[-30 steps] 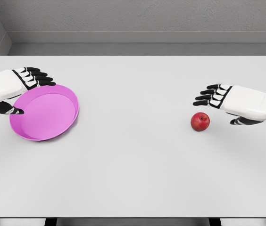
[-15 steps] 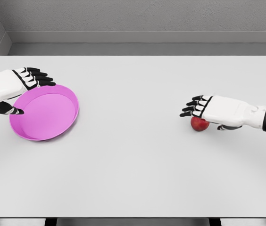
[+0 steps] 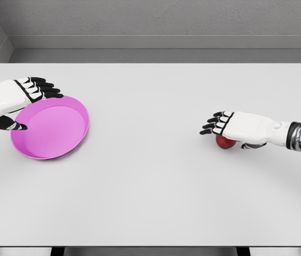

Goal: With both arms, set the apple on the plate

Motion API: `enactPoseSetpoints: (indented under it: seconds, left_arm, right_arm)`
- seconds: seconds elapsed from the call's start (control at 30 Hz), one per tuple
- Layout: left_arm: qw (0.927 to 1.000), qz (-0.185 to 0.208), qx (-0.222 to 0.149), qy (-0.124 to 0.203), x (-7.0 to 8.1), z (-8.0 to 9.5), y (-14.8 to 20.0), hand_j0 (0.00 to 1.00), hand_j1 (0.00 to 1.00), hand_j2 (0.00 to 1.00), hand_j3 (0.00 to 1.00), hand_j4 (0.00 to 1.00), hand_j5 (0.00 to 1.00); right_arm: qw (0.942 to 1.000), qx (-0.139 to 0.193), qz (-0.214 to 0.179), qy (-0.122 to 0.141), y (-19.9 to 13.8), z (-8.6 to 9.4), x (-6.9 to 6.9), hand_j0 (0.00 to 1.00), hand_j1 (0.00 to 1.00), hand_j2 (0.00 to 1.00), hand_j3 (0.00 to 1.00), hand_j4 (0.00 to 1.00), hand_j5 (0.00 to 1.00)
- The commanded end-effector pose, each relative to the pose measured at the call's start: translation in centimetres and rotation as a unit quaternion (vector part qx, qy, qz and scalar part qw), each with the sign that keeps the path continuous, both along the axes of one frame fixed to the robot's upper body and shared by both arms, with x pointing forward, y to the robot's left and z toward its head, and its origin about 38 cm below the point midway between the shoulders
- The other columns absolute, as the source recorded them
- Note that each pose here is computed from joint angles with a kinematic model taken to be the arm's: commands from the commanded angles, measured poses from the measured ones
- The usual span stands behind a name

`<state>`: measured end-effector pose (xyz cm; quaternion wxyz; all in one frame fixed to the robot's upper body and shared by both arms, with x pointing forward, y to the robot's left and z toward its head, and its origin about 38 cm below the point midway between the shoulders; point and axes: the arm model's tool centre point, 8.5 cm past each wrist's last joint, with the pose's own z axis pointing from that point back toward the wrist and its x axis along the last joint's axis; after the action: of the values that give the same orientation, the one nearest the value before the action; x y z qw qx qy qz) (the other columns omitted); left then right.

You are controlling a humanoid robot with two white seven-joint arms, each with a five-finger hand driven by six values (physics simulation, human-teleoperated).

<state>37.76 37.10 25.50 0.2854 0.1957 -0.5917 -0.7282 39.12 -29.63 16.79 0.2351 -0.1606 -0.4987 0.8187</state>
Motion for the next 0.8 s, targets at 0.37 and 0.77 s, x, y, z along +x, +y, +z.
enactPoseSetpoints:
  seconds: [0.37, 0.77]
  left_arm:
    - [1.0, 0.001, -0.003, 0.001, -0.01, 0.04, 0.03, 1.0, 1.0, 1.0, 1.0, 1.0, 1.0]
    - [1.0, 0.001, -0.002, 0.0, -0.01, 0.11, 0.08, 1.0, 1.0, 1.0, 1.0, 1.0, 1.0]
  right_arm:
    - [0.9999, -0.007, -0.012, 0.004, -0.3, -0.88, 0.64, 0.91, 0.91, 0.91, 0.91, 0.91, 0.91]
    - [0.9998, -0.016, -0.011, 0.002, -0.34, -1.01, 0.63, 0.72, 0.72, 0.72, 0.72, 0.72, 0.72]
